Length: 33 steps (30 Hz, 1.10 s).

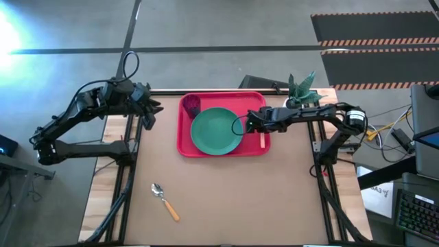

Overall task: Pick and place plate/cup/fork/spoon on tray
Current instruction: Put the orange fork on the right side of the green plate on the orange tray

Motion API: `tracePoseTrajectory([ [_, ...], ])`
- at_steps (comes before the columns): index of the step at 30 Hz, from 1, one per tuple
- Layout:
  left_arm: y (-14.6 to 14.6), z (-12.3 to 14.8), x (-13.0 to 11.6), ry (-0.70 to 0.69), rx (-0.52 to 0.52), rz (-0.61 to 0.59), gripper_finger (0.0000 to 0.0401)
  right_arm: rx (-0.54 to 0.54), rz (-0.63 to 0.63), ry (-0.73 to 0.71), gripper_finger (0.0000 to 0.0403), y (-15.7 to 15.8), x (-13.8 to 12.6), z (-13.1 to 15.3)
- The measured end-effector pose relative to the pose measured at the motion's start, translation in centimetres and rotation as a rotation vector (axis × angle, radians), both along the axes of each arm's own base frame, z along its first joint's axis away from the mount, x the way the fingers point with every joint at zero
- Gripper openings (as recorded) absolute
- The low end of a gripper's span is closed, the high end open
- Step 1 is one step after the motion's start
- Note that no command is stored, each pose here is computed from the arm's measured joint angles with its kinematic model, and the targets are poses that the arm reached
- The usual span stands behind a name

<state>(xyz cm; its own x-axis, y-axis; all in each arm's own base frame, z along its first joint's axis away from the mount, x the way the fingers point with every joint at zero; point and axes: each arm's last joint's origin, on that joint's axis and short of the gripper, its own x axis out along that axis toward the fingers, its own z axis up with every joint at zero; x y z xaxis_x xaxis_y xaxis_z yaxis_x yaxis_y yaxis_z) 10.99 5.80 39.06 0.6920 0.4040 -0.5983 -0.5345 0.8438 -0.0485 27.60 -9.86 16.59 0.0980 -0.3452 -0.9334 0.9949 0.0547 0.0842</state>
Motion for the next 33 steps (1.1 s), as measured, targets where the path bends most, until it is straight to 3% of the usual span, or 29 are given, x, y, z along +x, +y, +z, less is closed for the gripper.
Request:
tracePoseTrajectory([
  [7,0.0,0.0,0.0,-0.005,0.001,0.001,0.009,-0.005,0.006,-0.073,0.0021,-0.1,0.1,-0.9],
  [33,0.0,0.0,0.0,-0.004,0.001,0.001,0.009,0.019,0.024,-0.061,0.002,0.0,0.1,-1.5],
])
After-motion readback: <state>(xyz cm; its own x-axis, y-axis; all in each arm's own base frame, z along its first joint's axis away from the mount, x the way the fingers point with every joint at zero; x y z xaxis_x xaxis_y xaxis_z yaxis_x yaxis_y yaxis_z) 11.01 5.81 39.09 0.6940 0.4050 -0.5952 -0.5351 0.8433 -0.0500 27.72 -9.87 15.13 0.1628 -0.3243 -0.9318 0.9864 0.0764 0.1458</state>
